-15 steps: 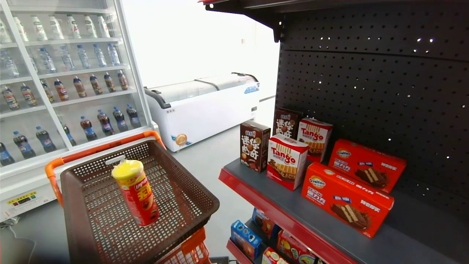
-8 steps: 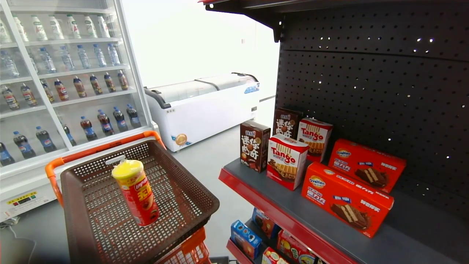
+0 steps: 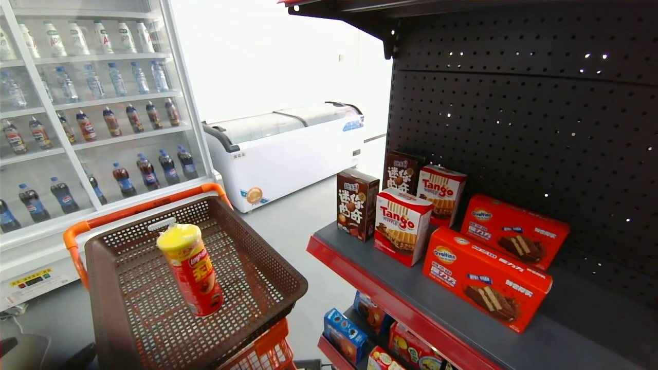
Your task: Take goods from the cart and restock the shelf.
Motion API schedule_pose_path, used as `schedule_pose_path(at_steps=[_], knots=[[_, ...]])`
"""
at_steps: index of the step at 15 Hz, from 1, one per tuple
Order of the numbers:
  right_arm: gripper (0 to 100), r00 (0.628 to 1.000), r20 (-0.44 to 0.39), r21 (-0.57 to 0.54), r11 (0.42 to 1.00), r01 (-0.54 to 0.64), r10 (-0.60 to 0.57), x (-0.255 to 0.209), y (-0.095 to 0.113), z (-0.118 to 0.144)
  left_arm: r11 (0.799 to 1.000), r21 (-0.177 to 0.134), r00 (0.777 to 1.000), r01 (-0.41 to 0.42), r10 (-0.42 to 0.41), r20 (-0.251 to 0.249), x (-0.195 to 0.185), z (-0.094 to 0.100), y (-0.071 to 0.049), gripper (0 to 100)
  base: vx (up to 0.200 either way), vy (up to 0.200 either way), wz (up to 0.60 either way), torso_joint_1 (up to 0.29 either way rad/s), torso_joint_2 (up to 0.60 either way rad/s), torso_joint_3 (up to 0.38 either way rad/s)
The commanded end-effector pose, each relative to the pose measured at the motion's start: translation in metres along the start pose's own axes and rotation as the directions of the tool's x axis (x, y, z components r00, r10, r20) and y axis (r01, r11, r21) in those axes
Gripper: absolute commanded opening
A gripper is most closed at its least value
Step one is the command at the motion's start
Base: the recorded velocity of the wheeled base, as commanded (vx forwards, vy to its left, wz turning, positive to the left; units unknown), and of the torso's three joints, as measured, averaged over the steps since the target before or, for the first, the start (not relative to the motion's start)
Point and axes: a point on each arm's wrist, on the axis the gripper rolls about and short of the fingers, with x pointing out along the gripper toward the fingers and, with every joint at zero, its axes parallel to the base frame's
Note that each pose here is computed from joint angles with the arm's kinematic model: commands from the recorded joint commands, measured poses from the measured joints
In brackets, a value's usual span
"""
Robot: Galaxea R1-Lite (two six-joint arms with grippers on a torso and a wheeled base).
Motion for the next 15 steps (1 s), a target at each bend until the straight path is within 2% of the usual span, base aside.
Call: schedule_pose_path(at_steps=[1, 2, 5, 7, 8, 10, 11, 15], knots=[[100, 1.000, 0.000, 0.000, 1.000, -0.001, 0.001, 0.000, 0.000, 0.000, 0.996, 0.011, 0.989, -0.086, 0.087, -0.123, 0.039, 0.007, 0.013, 100, 0.000, 0.000, 0.00, 0.000, 0.00, 0.000], [100, 1.000, 0.000, 0.000, 1.000, -0.001, 0.001, 0.000, 0.000, 0.000, 0.993, 0.027, 0.983, -0.112, 0.114, -0.143, 0.056, 0.009, 0.020, 100, 0.000, 0.000, 0.00, 0.000, 0.00, 0.000], [100, 1.000, 0.000, 0.000, 1.000, -0.001, 0.001, 0.000, 0.000, 0.000, 0.996, 0.030, 0.982, -0.080, 0.084, -0.171, 0.079, 0.010, 0.023, 100, 0.000, 0.000, 0.00, 0.000, 0.00, 0.000], [100, 1.000, 0.000, 0.000, 1.000, -0.001, 0.001, 0.000, 0.000, 0.000, 0.999, 0.048, 0.990, -0.013, 0.020, -0.141, 0.088, 0.013, 0.017, 100, 0.000, 0.000, 0.00, 0.000, 0.00, 0.000], [100, 1.000, 0.000, 0.000, 1.000, -0.001, 0.001, 0.000, 0.000, 0.000, 0.998, 0.061, 0.990, 0.028, -0.019, -0.143, 0.094, 0.013, 0.011, 100, 0.000, 0.000, 0.00, 0.000, 0.00, 0.000], [100, 1.000, 0.000, 0.000, 1.000, -0.001, 0.001, 0.000, 0.000, 0.000, 0.998, 0.061, 0.988, 0.032, -0.023, -0.152, 0.103, 0.013, 0.012, 100, 0.000, 0.000, 0.00, 0.000, 0.00, 0.000], [100, 1.000, 0.000, 0.000, 1.000, -0.001, 0.001, 0.000, 0.000, 0.000, 0.998, 0.063, 0.991, 0.030, -0.022, -0.132, 0.112, 0.013, 0.013, 100, 0.000, 0.000, 0.00, 0.000, 0.00, 0.000], [100, 1.000, 0.000, 0.000, 1.000, -0.001, 0.001, 0.000, 0.000, 0.000, 0.998, 0.064, 0.992, 0.026, -0.018, -0.121, 0.132, -0.003, 0.017, 100, 0.000, 0.000, 0.00, 0.000, 0.00, 0.000]])
